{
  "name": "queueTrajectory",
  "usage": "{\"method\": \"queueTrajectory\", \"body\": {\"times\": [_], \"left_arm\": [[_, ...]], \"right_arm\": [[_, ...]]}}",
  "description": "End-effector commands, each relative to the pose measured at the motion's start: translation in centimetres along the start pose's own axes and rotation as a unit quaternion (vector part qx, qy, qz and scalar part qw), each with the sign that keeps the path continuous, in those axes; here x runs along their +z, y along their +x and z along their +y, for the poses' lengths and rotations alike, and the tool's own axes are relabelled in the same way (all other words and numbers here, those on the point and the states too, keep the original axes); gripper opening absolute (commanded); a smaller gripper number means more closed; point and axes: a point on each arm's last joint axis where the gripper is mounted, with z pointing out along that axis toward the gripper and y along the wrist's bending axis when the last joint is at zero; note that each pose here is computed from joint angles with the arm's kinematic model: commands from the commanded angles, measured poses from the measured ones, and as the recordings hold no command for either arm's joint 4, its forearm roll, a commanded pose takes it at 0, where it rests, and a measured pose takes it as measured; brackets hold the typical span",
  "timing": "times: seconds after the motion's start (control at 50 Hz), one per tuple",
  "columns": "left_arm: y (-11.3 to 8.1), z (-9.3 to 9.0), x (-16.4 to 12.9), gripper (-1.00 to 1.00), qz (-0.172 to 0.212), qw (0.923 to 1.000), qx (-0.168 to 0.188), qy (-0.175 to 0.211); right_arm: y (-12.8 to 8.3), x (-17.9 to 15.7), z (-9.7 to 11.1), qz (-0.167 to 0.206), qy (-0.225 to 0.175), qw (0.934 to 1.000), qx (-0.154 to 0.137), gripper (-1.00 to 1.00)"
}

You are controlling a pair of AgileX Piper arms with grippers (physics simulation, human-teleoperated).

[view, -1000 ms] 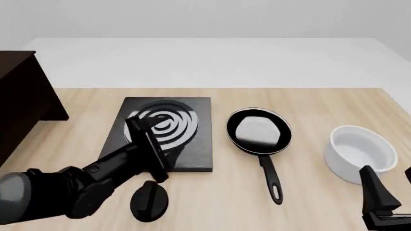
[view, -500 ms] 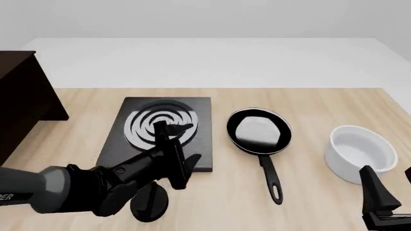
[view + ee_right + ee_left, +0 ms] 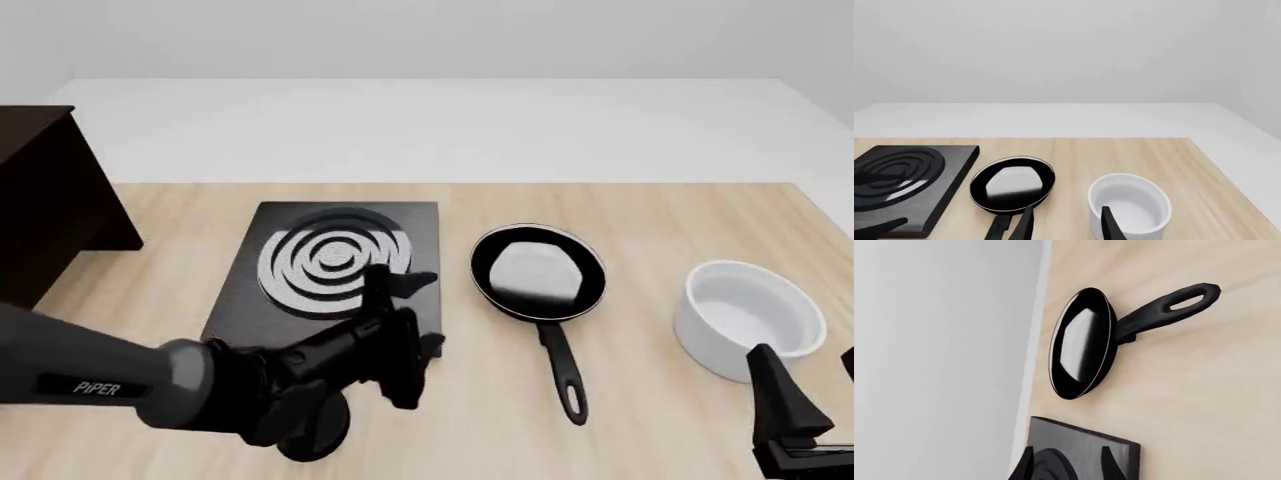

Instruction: Put the frying pan under the cabinet shelf.

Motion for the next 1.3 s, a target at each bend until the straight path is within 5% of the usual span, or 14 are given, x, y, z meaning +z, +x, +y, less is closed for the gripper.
{"method": "queueTrajectory", "body": {"times": [0.02,1.3], "left_arm": [[-1.0,-1.1,1.4,1.0,-0.013,0.9994,0.025,0.02],[-6.4,-5.9,7.7,1.0,-0.063,0.9912,0.064,0.097]], "right_arm": [[0.0,0.0,0.0,0.0,0.0,1.0,0.0,1.0],[0.0,0.0,0.0,0.0,0.0,1.0,0.0,1.0]]}}
